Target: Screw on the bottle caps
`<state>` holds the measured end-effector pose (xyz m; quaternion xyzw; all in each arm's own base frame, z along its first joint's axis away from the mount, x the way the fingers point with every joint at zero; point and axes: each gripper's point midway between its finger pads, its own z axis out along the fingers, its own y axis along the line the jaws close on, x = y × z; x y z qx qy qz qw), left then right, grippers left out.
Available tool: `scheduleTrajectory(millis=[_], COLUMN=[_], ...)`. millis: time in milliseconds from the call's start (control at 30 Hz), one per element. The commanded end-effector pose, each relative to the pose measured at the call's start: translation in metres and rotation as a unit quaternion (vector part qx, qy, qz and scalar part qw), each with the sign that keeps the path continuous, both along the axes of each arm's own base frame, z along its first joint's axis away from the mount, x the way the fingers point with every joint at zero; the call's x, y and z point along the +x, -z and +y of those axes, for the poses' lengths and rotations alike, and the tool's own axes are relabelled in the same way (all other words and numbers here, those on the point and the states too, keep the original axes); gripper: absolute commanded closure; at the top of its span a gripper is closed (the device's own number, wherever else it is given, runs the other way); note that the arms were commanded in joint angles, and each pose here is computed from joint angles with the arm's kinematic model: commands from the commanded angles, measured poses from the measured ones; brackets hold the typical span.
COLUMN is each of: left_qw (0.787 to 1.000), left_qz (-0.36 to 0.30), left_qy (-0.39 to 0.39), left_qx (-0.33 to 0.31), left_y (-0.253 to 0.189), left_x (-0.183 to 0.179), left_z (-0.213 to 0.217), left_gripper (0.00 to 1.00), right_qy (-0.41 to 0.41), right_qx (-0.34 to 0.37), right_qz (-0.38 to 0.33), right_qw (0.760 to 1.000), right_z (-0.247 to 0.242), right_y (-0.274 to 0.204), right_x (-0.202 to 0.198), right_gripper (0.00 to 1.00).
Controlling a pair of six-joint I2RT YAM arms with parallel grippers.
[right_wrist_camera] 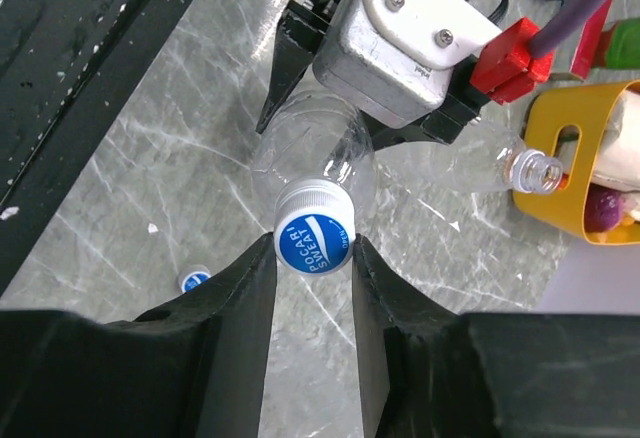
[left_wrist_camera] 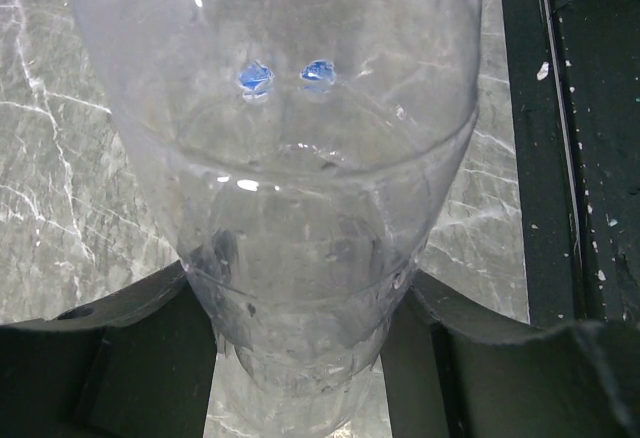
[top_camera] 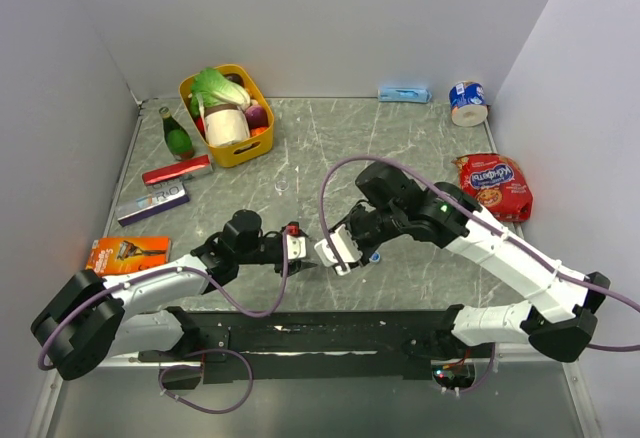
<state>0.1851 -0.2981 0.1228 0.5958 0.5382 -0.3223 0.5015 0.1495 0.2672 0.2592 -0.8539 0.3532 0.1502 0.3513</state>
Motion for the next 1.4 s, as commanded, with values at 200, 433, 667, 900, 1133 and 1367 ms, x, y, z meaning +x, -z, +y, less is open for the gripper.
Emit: scheduleTrajectory(millis=[200, 433, 667, 900, 1133, 1367], left_qw=[0.980, 0.964, 0.970, 0.990, 1.000, 0.999], left_qz=[0.047, 0.068, 0.123, 0.094, 0.005, -0.032], left_qy=[-0.134, -0.202, -0.184, -0.097, -0.014, 0.012], left_qx=[-0.138, -0.156, -0.095, -0.044, -0.012, -0.008], left_y=[-0.077, -0.092, -0.051, -0.023, -0.024, -0.029], left_x=[0.035, 0.038, 0.020, -0.003, -0.005, -0.006], left_z=[-0.011, -0.019, -0.016, -0.008, -0.009, -0.010], left_gripper=[0.99, 0.99, 0.99, 0.99, 0.99, 0.99], right_qy=[0.283, 0.486, 0.411, 0.263, 0.142, 0.059], right_qx=[0.016, 0.012, 0.070, 0.071, 0.110, 0.105], right_qz=[0.233, 0.525, 0.423, 0.214, 0.012, -0.016], right_qw=[0.930, 0.698, 0.805, 0.938, 0.984, 0.993], right_z=[0.020, 0.000, 0.000, -0.037, -0.023, -0.003], right_y=[0.001, 0.008, -0.069, -0.067, -0.052, -0.047], right_x=[0.015, 0.036, 0.054, 0.040, 0.031, 0.012], right_gripper=[0.88, 0.98, 0.33, 0.14, 0.25, 0.28])
